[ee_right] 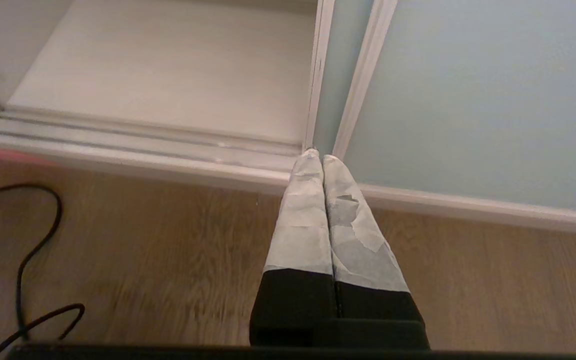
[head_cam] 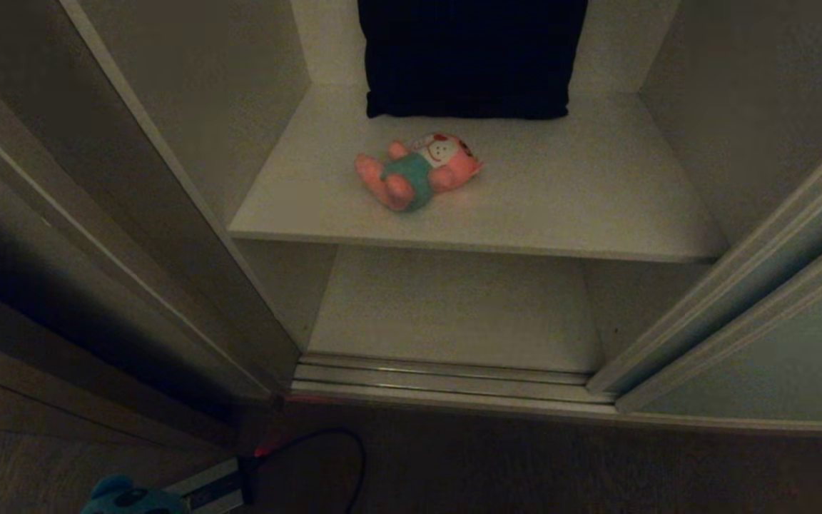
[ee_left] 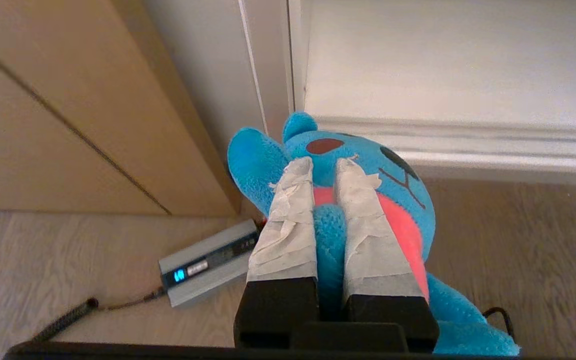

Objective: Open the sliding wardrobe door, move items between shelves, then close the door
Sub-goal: Place the blue doll on the lower shelf

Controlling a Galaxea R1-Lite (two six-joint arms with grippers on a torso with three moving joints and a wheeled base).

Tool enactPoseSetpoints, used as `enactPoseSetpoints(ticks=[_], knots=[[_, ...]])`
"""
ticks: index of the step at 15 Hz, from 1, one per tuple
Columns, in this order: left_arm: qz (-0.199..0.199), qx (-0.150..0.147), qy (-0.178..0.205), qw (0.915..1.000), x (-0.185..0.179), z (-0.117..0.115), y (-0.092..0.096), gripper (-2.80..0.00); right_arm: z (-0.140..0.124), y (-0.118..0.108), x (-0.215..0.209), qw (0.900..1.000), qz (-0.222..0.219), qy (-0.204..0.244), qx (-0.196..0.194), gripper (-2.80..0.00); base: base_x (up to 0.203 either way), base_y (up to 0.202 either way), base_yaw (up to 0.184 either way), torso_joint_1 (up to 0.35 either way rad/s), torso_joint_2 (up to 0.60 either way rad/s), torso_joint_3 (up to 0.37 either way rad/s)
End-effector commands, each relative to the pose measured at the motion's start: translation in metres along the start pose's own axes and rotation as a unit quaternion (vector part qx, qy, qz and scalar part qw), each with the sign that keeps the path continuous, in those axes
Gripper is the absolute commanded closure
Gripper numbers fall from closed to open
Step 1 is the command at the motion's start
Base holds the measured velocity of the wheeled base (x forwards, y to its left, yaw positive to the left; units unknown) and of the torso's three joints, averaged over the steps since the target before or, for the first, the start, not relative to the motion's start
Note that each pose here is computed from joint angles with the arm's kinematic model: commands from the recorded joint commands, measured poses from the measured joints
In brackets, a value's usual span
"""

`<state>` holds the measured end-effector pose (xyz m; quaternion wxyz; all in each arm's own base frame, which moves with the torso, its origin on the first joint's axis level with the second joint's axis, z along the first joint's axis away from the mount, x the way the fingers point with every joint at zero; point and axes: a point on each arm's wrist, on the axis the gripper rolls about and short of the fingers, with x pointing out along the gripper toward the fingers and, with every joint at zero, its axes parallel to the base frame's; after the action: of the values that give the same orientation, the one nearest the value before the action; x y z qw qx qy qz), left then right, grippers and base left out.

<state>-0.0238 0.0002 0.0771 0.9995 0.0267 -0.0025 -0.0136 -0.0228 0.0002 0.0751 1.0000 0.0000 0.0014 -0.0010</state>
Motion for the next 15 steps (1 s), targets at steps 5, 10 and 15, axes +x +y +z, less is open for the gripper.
enactPoseSetpoints(ticks=[5,10,15], knots=[[0.0,-0.004,0.001,1.0,0.0002,0.0,0.0,0.0,-0.0008,0.0,0.0003,1.0,0.0,0.002,0.0,0.0,-0.187,0.0,0.0,0.001,0.0,0.006],[0.001,-0.017,0.001,0.9999,0.0002,0.0001,0.0001,0.0,-0.0008,0.0,0.0003,1.0,0.0,0.002,0.0,0.0,-0.021,0.0,0.0,0.0,0.0,0.001],[0.001,-0.018,0.001,0.9998,0.0002,0.0001,0.0001,0.0,-0.0008,0.0,0.0003,1.0,0.0,0.002,0.0,0.0,0.0,0.0,0.0,-0.001,0.0,-0.046]])
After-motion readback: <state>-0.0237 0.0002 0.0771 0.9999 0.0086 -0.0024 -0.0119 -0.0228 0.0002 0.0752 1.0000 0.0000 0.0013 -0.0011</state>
